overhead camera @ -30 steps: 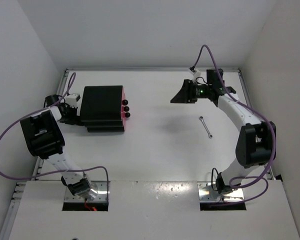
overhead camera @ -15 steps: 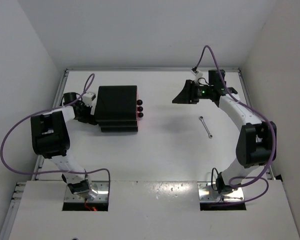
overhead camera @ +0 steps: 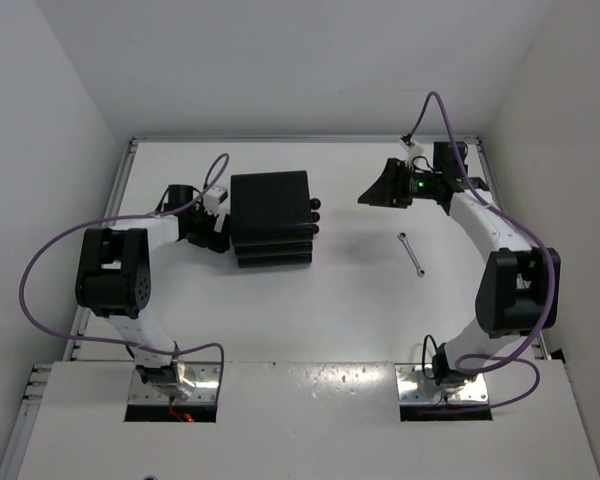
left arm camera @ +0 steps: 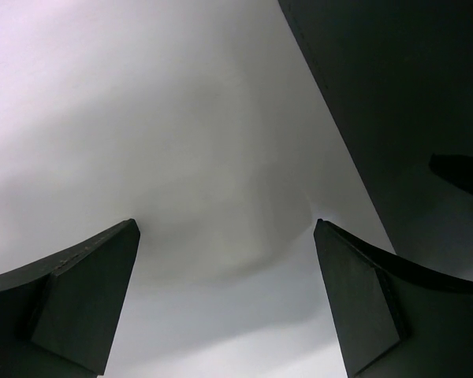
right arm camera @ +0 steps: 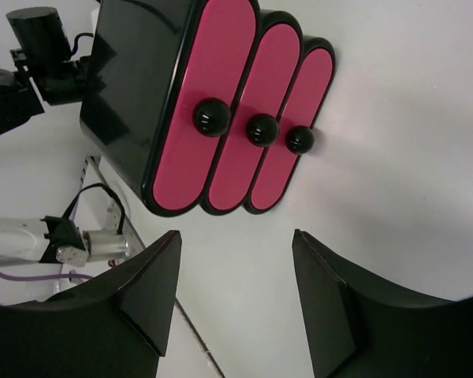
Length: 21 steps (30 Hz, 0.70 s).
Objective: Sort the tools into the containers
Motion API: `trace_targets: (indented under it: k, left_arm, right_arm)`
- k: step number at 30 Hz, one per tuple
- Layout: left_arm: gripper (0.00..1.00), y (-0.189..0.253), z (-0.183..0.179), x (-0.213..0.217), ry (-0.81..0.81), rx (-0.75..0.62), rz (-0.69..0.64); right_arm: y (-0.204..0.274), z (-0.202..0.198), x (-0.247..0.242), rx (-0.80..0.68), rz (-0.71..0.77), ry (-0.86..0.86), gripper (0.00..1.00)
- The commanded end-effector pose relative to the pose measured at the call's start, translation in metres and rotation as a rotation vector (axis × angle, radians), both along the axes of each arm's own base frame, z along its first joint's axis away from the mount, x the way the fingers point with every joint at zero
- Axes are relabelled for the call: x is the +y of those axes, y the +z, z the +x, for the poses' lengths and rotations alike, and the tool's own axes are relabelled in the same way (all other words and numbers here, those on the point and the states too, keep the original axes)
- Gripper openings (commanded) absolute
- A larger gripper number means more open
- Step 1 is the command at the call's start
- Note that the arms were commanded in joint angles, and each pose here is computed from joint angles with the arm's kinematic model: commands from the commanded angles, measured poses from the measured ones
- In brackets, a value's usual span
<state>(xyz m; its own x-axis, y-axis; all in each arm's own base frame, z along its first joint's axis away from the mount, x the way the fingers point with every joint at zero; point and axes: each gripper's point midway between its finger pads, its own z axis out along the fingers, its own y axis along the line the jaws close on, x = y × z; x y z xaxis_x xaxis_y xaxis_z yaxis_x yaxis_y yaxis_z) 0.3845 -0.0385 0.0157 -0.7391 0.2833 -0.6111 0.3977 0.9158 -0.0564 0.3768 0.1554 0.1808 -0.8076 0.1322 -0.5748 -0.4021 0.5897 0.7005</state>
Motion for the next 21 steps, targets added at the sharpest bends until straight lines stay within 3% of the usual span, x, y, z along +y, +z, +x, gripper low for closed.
trace_targets:
  k: [1, 7, 17, 21]
  left_arm:
    - [1.00, 0.015, 0.014, -0.027, -0.020, -0.036, -0.048]
    - [1.00, 0.012, 0.024, -0.064, -0.075, -0.044, -0.050]
    - [1.00, 0.010, 0.038, -0.089, -0.091, -0.054, -0.061]
    - [1.00, 0.019, 0.047, -0.072, -0.013, -0.090, -0.016]
  right_arm:
    - [0.018, 0.001, -0.010, -0.066, -0.009, -0.020, 0.59]
    - [0.022, 0.002, -0.022, -0.068, -0.005, -0.057, 0.60]
    - [0.017, 0.001, -0.038, -0.045, -0.019, -0.099, 0.60]
    - [-0.001, 0.006, -0.060, -0.059, -0.176, -0.134, 0.60]
